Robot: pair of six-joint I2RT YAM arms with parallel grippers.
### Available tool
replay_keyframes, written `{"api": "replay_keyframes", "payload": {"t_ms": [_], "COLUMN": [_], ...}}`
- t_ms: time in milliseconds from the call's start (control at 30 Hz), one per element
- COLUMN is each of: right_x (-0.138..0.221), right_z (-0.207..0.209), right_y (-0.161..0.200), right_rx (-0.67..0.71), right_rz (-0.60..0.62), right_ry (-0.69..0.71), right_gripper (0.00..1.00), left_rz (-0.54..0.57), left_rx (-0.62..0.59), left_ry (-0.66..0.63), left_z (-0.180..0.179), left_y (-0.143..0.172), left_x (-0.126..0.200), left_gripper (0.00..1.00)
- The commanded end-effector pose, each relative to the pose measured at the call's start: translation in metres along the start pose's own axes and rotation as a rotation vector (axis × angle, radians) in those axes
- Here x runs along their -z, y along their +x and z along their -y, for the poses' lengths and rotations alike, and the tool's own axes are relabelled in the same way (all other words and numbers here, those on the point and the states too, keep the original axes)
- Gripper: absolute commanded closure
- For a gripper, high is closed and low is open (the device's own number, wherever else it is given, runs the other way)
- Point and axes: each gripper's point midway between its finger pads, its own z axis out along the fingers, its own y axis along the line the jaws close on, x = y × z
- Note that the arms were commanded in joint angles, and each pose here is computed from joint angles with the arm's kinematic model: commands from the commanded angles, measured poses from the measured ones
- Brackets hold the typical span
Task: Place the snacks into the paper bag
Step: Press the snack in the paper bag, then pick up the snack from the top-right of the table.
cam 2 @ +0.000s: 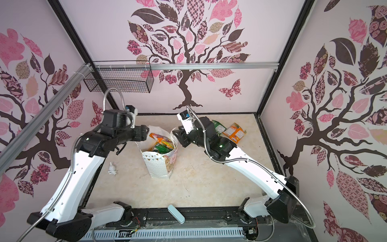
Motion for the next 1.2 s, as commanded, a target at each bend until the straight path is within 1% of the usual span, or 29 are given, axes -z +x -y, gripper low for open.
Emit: {"api": "replay_keyframes", "payload": {"t_ms": [0,67,133,167,267,333,400,500,567,633,767,833,900,1033,1167], "right_x": [0.032,0.041,0.049,0.052,0.057,0.055,0.052,0.049,0.046,0.041,0.029,0.019,0.011,-0.003,-0.010], "right_z": [0.020,0.038,0.060,0.069,0.108,0.138,0.172,0.207,0.218,0.226,0.243,0.248,0.253,0.272,0.289], "right_y": [-0.034,-0.036,-0.036,-0.036,-0.030,-0.017,0.004,0.035,0.052,0.070,0.102,0.116,0.129,0.158,0.188], "right_rx": [0.009,0.005,-0.010,-0.024,-0.076,-0.104,-0.127,-0.108,-0.094,-0.086,-0.078,-0.080,-0.085,-0.095,-0.111], "right_rz": [0.095,0.115,0.128,0.130,0.121,0.086,0.016,-0.072,-0.112,-0.160,-0.245,-0.273,-0.307,-0.384,-0.468], "right_ry": [0.102,0.178,0.247,0.264,0.329,0.393,0.481,0.625,0.675,0.705,0.757,0.752,0.752,0.768,0.776], "right_gripper": [0.55,0.54,0.53,0.52,0.51,0.50,0.49,0.48,0.47,0.45,0.42,0.41,0.40,0.36,0.32], "left_rz": [0.082,0.105,0.120,0.128,0.148,0.174,0.179,0.151,0.148,0.146,0.222,0.233,0.228,0.198,0.195], "left_rx": [0.021,0.028,0.045,0.058,0.138,0.185,0.209,0.238,0.247,0.257,0.255,0.247,0.241,0.232,0.237], "left_ry": [-0.083,-0.149,-0.184,-0.187,-0.135,-0.073,-0.025,-0.037,-0.019,0.029,0.162,0.215,0.224,0.176,0.135], "left_z": [-0.027,-0.042,-0.055,-0.059,-0.070,-0.068,-0.064,-0.068,-0.066,-0.059,-0.040,-0.031,-0.030,-0.037,-0.042], "left_y": [-0.009,-0.006,-0.001,0.002,0.009,0.010,0.012,0.023,0.028,0.032,0.028,0.028,0.030,0.038,0.044], "left_x": [0.035,0.046,0.050,0.049,0.041,0.038,0.033,0.021,0.011,0.003,-0.002,-0.003,-0.006,-0.010,0.000], "left_gripper": [0.22,0.21,0.21,0.21,0.22,0.22,0.22,0.23,0.23,0.23,0.25,0.26,0.26,0.27,0.28]}}
